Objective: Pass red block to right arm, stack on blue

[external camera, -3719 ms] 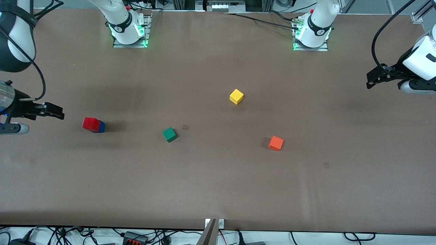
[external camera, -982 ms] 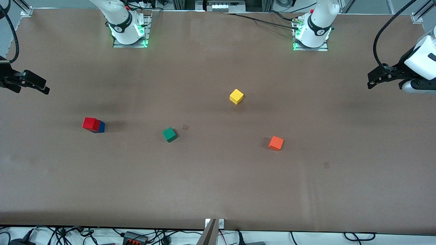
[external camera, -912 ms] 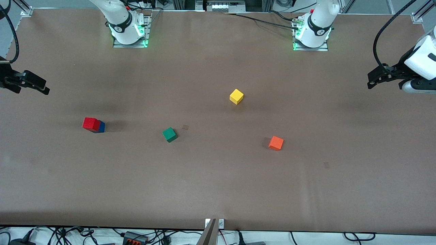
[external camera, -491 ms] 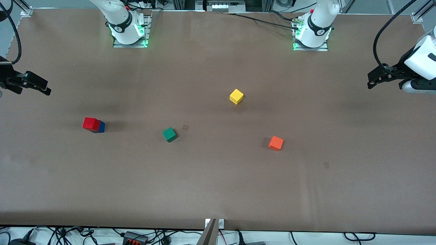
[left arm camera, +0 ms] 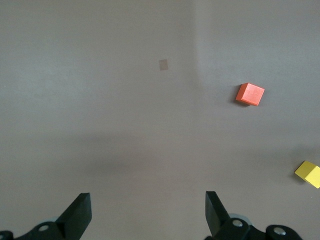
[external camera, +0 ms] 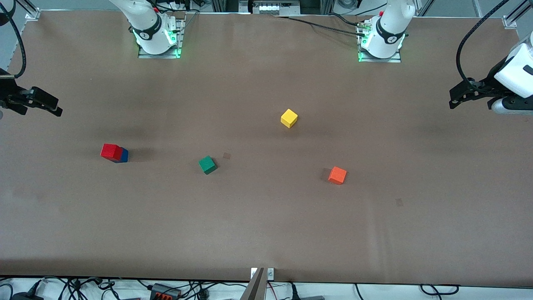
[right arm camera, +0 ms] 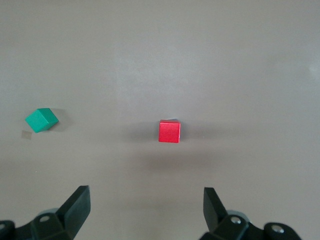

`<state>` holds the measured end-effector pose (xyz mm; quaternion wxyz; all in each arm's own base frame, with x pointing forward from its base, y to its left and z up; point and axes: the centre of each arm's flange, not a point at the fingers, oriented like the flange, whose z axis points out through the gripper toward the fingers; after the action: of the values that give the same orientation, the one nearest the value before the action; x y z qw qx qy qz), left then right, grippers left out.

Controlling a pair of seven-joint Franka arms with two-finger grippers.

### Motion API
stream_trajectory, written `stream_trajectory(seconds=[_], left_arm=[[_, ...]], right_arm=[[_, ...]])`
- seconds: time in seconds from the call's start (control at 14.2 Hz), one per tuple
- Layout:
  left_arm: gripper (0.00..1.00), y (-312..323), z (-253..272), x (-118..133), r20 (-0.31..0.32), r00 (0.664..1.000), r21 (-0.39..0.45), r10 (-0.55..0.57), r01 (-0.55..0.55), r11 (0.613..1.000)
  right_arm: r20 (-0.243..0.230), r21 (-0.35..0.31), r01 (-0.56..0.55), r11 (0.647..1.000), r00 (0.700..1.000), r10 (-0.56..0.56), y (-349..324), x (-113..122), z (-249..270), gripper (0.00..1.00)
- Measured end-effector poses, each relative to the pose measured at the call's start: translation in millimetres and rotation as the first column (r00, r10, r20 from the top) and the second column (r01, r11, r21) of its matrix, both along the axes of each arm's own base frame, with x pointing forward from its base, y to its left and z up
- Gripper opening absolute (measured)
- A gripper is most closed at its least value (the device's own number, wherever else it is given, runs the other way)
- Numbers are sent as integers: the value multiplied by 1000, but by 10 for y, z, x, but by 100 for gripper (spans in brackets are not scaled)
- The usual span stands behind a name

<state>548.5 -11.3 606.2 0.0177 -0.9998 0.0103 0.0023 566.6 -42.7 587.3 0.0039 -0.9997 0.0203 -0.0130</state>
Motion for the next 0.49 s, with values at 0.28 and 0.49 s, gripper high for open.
stream_trajectory(seconds=[0.28, 0.49], left_arm=[[100, 0, 0, 0, 0, 1000, 0, 0, 0, 1000], [100, 0, 0, 0, 0, 1000, 0, 0, 0, 1000]], right_arm=[[-8, -2, -4, 1000, 1000, 4, 20, -4, -25, 100], [-14, -3, -4, 1000, 1000, 4, 18, -10, -32, 100]])
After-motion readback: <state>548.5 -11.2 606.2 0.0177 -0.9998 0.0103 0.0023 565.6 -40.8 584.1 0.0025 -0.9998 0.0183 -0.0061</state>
